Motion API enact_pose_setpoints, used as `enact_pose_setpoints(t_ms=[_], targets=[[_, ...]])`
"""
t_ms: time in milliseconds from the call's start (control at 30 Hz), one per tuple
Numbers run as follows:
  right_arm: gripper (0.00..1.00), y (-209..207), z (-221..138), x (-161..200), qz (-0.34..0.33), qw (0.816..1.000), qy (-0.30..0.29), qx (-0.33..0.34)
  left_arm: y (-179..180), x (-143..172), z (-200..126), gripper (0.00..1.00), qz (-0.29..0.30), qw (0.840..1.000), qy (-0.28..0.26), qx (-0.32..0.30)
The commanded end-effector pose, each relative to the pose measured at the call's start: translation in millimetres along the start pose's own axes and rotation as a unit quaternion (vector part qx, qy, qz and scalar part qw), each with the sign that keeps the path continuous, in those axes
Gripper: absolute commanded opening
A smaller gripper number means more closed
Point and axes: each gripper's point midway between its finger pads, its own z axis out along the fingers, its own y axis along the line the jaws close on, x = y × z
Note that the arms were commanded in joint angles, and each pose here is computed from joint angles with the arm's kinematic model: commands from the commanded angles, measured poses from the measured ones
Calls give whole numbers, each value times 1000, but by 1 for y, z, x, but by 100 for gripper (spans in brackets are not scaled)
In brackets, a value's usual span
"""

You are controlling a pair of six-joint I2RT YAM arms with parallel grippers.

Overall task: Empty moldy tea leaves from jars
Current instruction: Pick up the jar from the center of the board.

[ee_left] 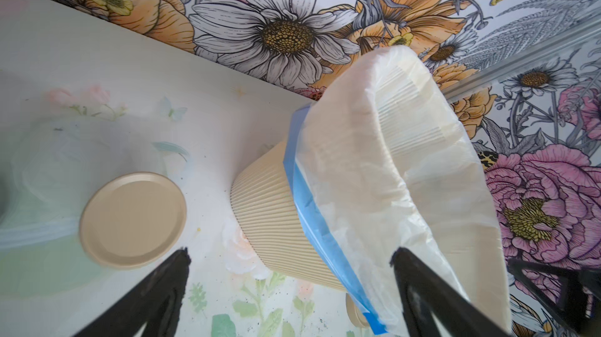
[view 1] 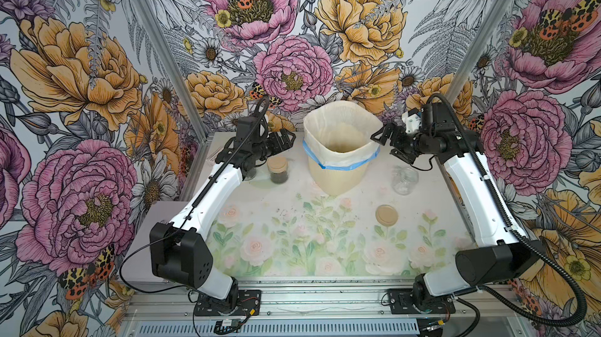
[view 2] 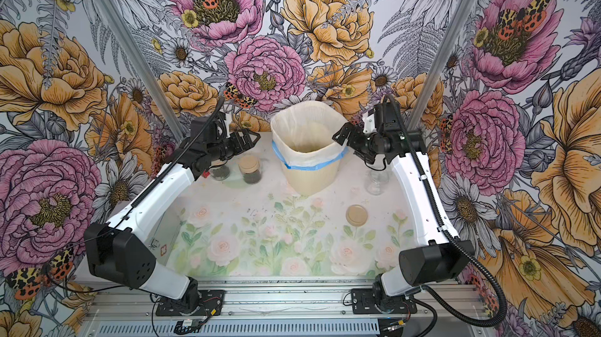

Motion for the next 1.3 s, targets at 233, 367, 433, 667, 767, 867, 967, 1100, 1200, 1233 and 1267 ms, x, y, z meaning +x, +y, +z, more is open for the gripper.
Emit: enact_pose_setpoints(t_ms=[233,367,433,667,767,867,967,1100,1200,1233,1267], targets=[[100,24,-8,10,-15,1000,-23,-15,70,15,22,99,67,981,78,-163],[100,28,-14,17,-24,999,-16,-28,88,26,36,99,112,959,127,-228],[100,29,-17,21,-27,999,-14,-34,99,34,48,99,118,950,154,-244],[100,29,-30,35,-38,998,-11,-46,118,46,65,99,140,927,198,-285],[100,24,-30,42,-41,998,-6,-43,122,52,72,99,139,925,209,-285],[100,19,-28,50,-47,998,3,-40,125,60,80,99,134,924,222,-281],[100,15,-26,56,-55,998,9,-38,126,67,88,99,132,923,233,-276],[100,11,-24,62,-58,998,15,-34,130,74,98,99,131,921,243,-276],[100,10,-24,63,-59,998,16,-34,132,77,104,99,129,920,249,-275],[100,9,-24,64,-59,998,16,-33,134,78,107,99,128,919,251,-276],[100,9,-24,64,-59,998,16,-34,135,78,108,99,128,919,251,-277]])
